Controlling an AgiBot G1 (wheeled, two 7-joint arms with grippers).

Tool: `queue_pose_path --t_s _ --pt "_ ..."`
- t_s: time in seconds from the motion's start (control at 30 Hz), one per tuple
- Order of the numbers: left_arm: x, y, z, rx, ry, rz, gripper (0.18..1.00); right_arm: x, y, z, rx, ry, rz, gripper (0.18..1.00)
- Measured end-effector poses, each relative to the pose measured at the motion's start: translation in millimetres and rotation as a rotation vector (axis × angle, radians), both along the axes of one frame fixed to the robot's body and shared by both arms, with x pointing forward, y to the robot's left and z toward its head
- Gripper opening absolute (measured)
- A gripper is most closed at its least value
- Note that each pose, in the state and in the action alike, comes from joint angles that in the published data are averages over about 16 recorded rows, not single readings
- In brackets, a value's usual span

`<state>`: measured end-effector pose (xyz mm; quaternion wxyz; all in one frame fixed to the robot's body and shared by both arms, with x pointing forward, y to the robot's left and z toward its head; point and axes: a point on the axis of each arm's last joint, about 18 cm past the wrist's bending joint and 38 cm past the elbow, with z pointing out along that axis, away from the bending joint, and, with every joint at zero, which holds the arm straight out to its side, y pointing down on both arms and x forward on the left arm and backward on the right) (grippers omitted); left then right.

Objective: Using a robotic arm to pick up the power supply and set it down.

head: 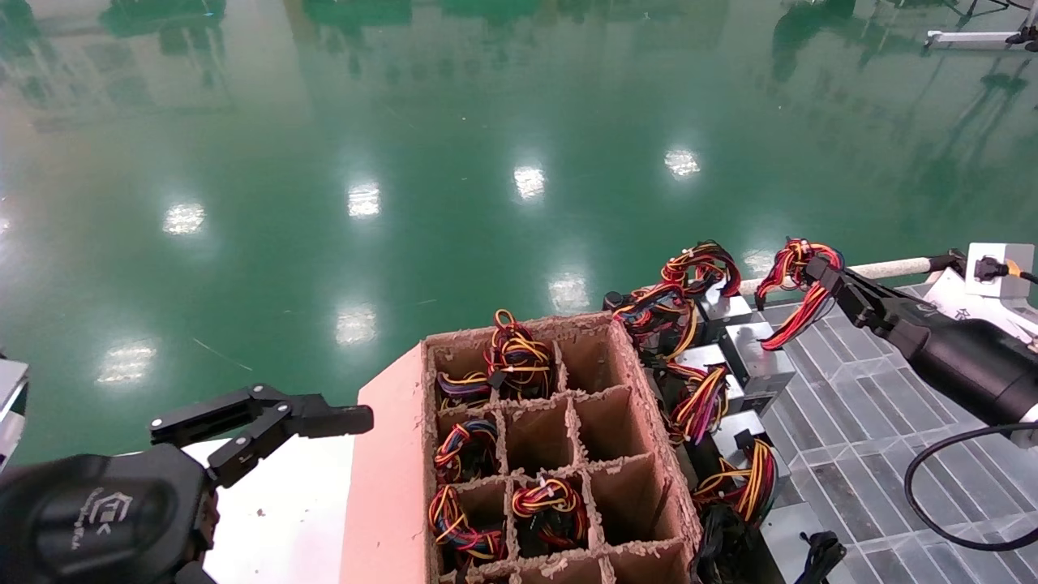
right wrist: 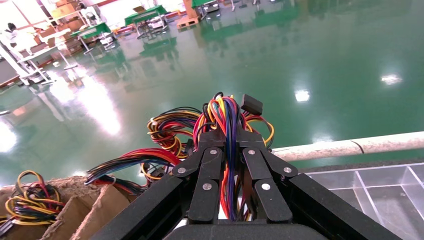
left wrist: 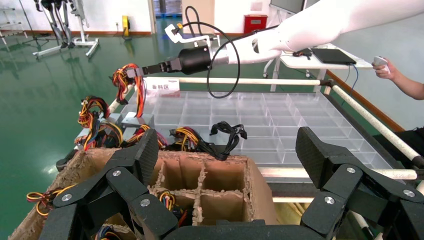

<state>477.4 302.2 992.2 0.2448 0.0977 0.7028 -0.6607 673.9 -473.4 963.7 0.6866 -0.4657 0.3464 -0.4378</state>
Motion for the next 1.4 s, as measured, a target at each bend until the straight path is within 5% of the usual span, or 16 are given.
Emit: queue_pose_path --t_s 0.97,1.4 --pt "0.0 0.1 0.0 0.0 0.0 0.0 1.001 -0.5 4.8 -11.9 -0.037 0.056 0.03 0.204" --pt "0.1 0.1 0.0 0.0 0.0 0.0 1.001 0.5 9.8 -7.8 -0.05 0.054 0.045 0.275"
